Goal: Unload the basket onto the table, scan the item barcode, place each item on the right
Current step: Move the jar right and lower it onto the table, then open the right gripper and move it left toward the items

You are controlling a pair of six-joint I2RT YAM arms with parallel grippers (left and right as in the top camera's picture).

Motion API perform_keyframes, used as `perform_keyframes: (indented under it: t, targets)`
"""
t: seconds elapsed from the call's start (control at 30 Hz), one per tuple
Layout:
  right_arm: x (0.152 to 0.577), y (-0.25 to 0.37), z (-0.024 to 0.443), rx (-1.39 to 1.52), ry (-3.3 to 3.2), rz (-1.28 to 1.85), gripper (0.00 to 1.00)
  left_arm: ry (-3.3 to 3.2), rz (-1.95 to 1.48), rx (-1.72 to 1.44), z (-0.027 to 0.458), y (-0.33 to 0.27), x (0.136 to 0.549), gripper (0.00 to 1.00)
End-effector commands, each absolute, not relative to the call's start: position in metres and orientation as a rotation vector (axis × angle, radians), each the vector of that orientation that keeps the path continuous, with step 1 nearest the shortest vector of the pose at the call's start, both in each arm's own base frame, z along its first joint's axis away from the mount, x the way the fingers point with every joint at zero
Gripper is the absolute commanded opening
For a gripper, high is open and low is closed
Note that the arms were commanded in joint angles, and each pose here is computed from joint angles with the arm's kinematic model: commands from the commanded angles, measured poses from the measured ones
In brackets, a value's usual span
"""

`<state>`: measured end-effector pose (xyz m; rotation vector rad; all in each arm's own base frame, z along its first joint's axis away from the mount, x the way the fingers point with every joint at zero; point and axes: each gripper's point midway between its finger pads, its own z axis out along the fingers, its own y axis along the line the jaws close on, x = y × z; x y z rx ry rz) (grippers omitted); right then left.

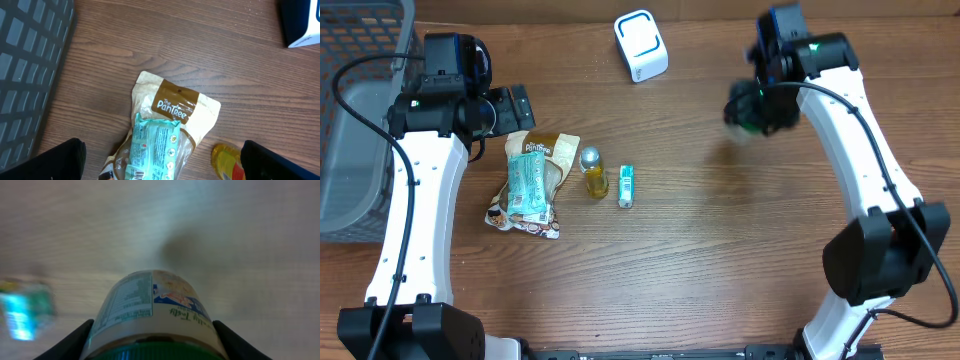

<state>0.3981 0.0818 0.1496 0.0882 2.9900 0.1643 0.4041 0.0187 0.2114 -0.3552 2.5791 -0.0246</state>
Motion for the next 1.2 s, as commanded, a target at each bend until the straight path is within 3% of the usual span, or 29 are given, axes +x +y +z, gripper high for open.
perform_keyframes:
  t: [0.0,0.4,0.5,0.7,0.83,1.0,1.07,1.17]
  targets:
    - [0.377,0.057,0.118,0.216,3.096,0.125,0.04,2.559,-0.034,-0.362,0.219,0.019,0.408,1.0]
    - [0.341,-0.02,0.06,0.655,3.166,0.021,0.12,2.559,-0.034,-0.362,0.219,0.019,0.408,1.0]
    - [0.333,-0.039,0.052,0.745,3.151,-0.095,0.22,2.559,-0.034,-0.362,0.219,0.019,0.408,1.0]
    - [0.323,-0.041,0.039,0.763,3.167,-0.128,0.28,2.559,-0.034,-0.362,0.219,0.019,0.408,1.0]
    - [0.32,-0.041,0.037,0.764,3.178,-0.132,0.49,2.559,-0.034,-0.362,0.219,0.019,0.408,1.0]
    - [0.32,-0.041,0.037,0.763,3.178,-0.132,0.95,2.559,-0.034,-0.362,0.219,0.019,0.408,1.0]
    - [0.319,-0.041,0.038,0.764,3.182,-0.132,1.0,2.559,-0.034,-0.362,0.219,0.019,0.408,1.0]
    - [0.316,-0.041,0.038,0.767,3.196,-0.137,1.0,2.559,-0.034,-0.362,0.219,0.019,0.408,1.0]
